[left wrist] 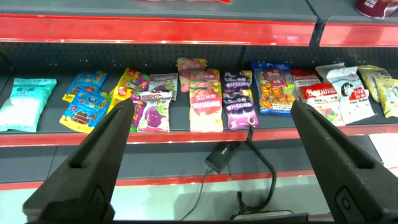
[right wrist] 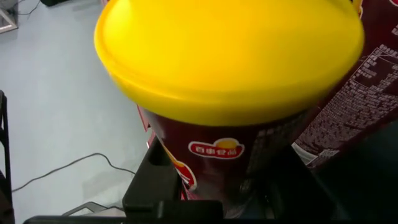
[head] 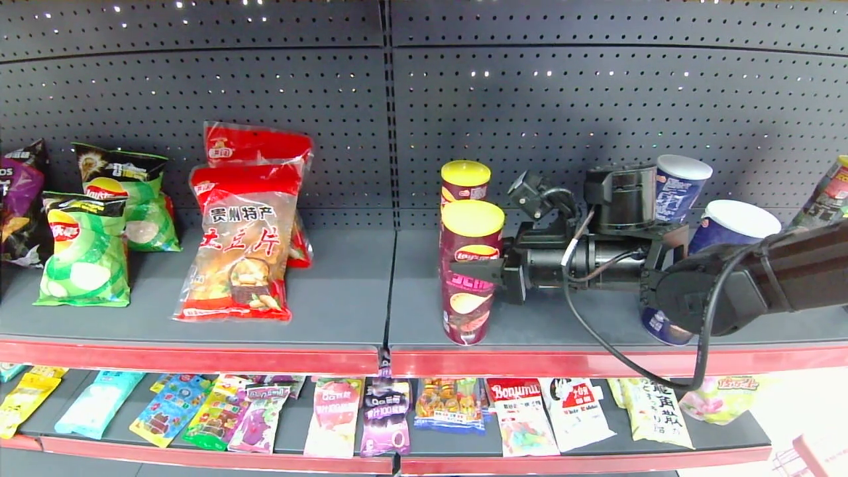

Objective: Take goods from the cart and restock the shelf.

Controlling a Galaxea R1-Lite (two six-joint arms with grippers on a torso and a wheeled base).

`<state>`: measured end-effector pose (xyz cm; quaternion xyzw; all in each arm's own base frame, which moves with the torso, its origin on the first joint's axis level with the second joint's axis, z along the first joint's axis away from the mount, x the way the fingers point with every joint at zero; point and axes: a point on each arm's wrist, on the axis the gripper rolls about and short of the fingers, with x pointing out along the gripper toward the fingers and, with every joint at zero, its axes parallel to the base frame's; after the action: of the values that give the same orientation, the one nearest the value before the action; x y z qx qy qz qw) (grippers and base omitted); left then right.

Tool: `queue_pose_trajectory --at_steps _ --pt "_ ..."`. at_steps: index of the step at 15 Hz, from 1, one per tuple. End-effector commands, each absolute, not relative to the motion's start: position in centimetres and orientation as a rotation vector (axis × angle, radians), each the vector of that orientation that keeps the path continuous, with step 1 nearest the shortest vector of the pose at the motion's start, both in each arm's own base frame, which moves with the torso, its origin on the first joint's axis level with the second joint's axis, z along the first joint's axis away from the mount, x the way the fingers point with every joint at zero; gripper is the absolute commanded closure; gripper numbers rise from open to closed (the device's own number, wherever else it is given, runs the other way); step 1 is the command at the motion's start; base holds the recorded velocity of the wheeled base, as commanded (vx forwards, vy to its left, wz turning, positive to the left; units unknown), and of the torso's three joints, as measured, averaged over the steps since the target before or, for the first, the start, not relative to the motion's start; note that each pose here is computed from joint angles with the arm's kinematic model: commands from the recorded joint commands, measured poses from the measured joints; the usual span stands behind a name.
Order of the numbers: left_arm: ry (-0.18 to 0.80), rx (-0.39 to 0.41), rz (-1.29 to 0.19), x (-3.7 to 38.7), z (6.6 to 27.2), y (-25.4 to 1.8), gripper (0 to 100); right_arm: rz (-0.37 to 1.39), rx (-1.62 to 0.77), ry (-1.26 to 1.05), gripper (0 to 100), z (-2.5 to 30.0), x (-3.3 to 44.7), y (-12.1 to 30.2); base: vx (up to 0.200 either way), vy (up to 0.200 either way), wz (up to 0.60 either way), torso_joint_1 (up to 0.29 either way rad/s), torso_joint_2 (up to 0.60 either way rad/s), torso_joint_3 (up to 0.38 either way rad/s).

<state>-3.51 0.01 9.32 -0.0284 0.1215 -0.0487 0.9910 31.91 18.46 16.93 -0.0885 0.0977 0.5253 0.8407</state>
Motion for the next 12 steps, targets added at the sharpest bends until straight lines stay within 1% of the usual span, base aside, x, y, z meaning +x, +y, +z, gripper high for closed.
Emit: queue_pose_trajectory --at_steps 1,5,12 --pt "0.245 -0.057 -0.099 -3.50 9.32 0.01 0 1.110 -0.190 0.208 100 16.75 32.02 18.49 0.000 0.000 0.00 0.000 0.00 0.000" --pt "0.245 -0.057 -0.099 -3.50 9.32 0.01 0 1.108 -0.198 0.184 100 16.09 32.59 18.72 0.000 0.000 0.00 0.000 0.00 0.000" --pt "0.250 -0.057 -0.100 -3.46 9.34 0.01 0 1.105 -0.192 0.192 100 16.13 32.23 18.16 0.000 0.000 0.00 0.000 0.00 0.000"
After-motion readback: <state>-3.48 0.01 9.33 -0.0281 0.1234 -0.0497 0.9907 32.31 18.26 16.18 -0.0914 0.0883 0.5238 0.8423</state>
